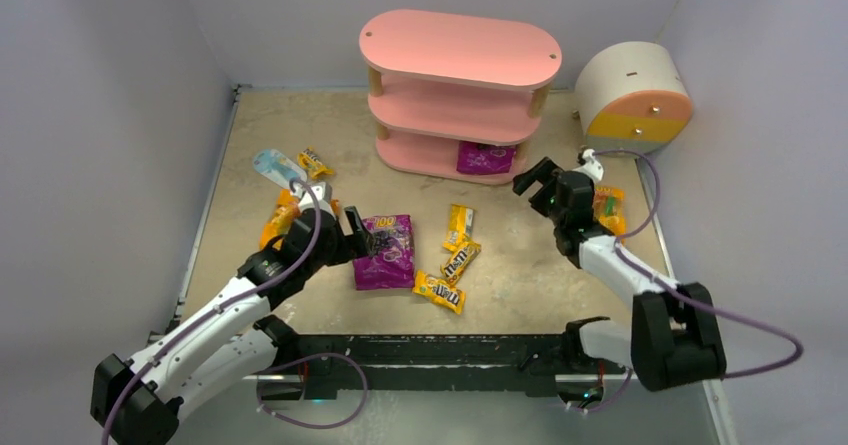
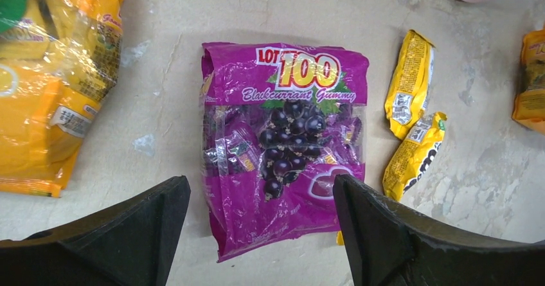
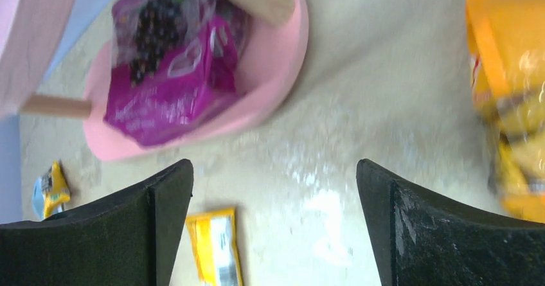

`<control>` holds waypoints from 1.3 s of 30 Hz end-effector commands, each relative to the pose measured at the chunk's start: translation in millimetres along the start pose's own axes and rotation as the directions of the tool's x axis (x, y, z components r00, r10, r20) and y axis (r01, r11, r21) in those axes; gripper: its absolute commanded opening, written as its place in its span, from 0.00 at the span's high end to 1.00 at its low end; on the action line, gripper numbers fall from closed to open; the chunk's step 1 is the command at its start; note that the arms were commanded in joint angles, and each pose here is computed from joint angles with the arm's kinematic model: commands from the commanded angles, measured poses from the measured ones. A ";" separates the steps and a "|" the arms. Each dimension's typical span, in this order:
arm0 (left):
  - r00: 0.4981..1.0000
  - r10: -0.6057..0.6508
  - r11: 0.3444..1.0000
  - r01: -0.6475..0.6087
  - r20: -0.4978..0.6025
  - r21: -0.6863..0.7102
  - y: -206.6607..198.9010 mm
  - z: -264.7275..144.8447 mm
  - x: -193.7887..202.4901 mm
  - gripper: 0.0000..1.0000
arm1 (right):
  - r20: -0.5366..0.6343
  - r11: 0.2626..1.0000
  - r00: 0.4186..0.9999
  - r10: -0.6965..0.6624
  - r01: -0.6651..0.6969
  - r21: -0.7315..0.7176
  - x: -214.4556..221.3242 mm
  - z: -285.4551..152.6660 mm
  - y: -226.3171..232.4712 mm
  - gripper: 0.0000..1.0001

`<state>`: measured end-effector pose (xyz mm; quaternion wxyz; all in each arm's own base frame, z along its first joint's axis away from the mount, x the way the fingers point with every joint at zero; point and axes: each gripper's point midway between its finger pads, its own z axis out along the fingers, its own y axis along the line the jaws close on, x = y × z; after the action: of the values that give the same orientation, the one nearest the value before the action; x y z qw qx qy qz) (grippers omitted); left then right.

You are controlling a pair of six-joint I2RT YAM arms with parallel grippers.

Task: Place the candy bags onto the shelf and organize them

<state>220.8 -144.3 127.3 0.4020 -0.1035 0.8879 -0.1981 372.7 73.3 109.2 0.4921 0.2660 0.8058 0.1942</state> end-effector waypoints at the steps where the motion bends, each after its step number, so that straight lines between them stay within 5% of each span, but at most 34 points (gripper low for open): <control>1: 0.998 -0.061 0.998 0.061 -0.001 0.030 -6.7 12.7 4.6 0.14 | -0.079 0.998 0.995 -0.061 0.063 0.024 39.5 -39.7 7.6 0.02; 6: 0.997 -0.073 0.997 0.074 -0.024 0.035 -3.7 10.3 13.0 0.14 | -0.278 0.928 0.925 -0.258 0.157 -0.339 119.1 -93.4 91.6 0.02; 11: 0.997 -0.075 0.996 0.075 -0.017 0.037 1.1 6.2 15.6 0.13 | -0.290 0.745 0.803 -0.520 0.262 -0.613 191.3 -150.1 154.9 0.02; 16: 0.996 -0.087 0.995 0.087 -0.015 0.038 1.5 4.7 15.9 0.13 | -0.305 0.705 0.778 -0.549 0.235 -0.669 229.6 -155.6 184.1 0.02; 24: 0.997 -0.071 0.997 0.071 0.002 0.018 7.1 1.8 13.5 0.13 | -0.369 0.769 0.758 -0.538 0.261 -0.584 276.3 -121.2 176.5 0.08; 27: 0.998 -0.069 0.997 0.069 0.002 0.017 7.8 2.1 14.2 0.12 | -0.357 0.779 0.779 -0.515 0.251 -0.575 281.3 -114.1 176.7 0.22; 30: 0.998 -0.064 0.998 0.064 0.010 0.016 7.6 2.0 12.0 0.12 | -0.336 0.782 0.795 -0.504 0.256 -0.568 280.2 -108.2 179.0 0.59; 33: 0.998 -0.060 0.998 0.060 0.018 0.009 8.3 1.1 9.3 0.12 | -0.296 0.771 0.814 -0.499 0.262 -0.580 271.5 -107.8 188.0 0.84; 36: 0.998 -0.060 0.998 0.060 0.026 0.004 9.6 -2.1 7.2 0.12 | -0.261 0.779 0.845 -0.466 0.253 -0.573 254.7 -110.6 197.0 0.99; 39: 0.997 -0.066 0.998 0.066 0.048 0.008 10.0 -7.5 2.4 0.12 | -0.167 0.775 0.878 -0.450 0.290 -0.561 227.4 -108.4 206.7 1.00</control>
<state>210.1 -140.4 113.2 0.3932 -0.1303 0.8849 -0.2129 207.4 372.6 60.1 0.3534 -0.1069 0.8674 0.3337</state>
